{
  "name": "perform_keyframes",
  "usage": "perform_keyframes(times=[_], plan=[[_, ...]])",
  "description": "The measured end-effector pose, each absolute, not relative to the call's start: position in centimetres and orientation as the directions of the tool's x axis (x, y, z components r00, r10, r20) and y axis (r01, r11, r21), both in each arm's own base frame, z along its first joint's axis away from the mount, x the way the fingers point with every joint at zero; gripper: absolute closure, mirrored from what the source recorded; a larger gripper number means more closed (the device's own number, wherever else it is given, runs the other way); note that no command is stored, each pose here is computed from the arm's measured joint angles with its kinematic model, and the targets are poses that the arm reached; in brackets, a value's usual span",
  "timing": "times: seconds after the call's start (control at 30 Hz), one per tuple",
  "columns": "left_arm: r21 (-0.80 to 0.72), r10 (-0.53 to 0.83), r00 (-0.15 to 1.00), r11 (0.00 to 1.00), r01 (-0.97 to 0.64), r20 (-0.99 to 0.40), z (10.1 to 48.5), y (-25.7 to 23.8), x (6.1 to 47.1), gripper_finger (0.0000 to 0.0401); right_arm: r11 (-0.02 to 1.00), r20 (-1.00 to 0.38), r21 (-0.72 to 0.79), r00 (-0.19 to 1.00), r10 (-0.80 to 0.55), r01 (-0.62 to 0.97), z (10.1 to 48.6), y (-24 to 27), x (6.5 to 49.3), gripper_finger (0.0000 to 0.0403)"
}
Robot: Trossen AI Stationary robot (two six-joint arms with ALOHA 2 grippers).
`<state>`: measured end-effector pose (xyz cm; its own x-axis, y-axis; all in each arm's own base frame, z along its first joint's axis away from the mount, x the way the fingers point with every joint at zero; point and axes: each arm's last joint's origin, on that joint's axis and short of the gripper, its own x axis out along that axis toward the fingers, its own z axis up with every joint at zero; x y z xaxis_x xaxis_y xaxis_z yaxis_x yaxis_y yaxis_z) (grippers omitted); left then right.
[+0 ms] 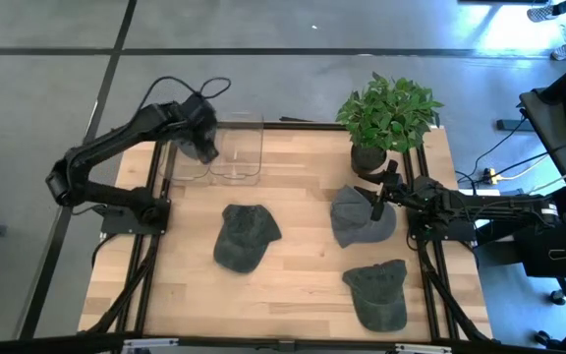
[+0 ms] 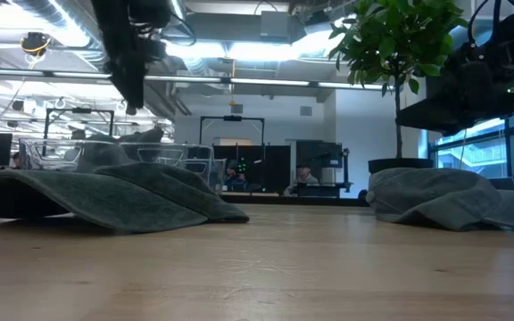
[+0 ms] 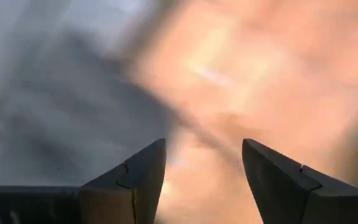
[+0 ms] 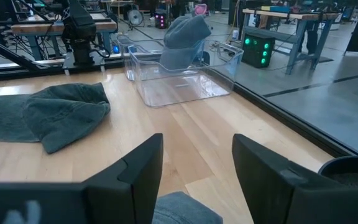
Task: Pick & Place hat
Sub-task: Put the left gray cap into the left transparent bin
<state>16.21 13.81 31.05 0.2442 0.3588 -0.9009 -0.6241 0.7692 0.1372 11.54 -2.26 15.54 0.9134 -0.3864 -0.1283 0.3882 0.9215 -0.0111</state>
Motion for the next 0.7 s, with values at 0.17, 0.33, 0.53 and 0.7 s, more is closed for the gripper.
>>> perform_keyframes(times=[0.17, 0.33, 0.53, 0.7], plan=[[0.054, 0.201, 0.159, 0.766, -0.641, -0.967, 29.4, 12.7, 15.5, 0.0195, 0.921, -0.128, -0.011, 0.913, -0.386, 0.388, 15.5, -2.3, 11.5, 0.0211], [0.246, 0.277, -0.073, 0.664, -0.707, -0.958, 26.4, 13.8, 14.8, 0.0195, 0.921, -0.128, -0.011, 0.913, -0.386, 0.388, 15.5, -2.3, 11.5, 0.0211], [0.251, 0.241, -0.119, 0.645, -0.722, -0.963, 23.3, 15.6, 15.1, 0.0195, 0.921, -0.128, 0.005, 0.913, -0.387, 0.39, 15.5, -2.3, 11.5, 0.0211], [0.442, 0.317, -0.309, 0.597, -0.67, -0.897, 21.6, 17.2, 15.1, 0.0195, 0.921, -0.128, 0.006, 0.913, -0.386, 0.39, 15.5, -2.3, 11.5, 0.0211]])
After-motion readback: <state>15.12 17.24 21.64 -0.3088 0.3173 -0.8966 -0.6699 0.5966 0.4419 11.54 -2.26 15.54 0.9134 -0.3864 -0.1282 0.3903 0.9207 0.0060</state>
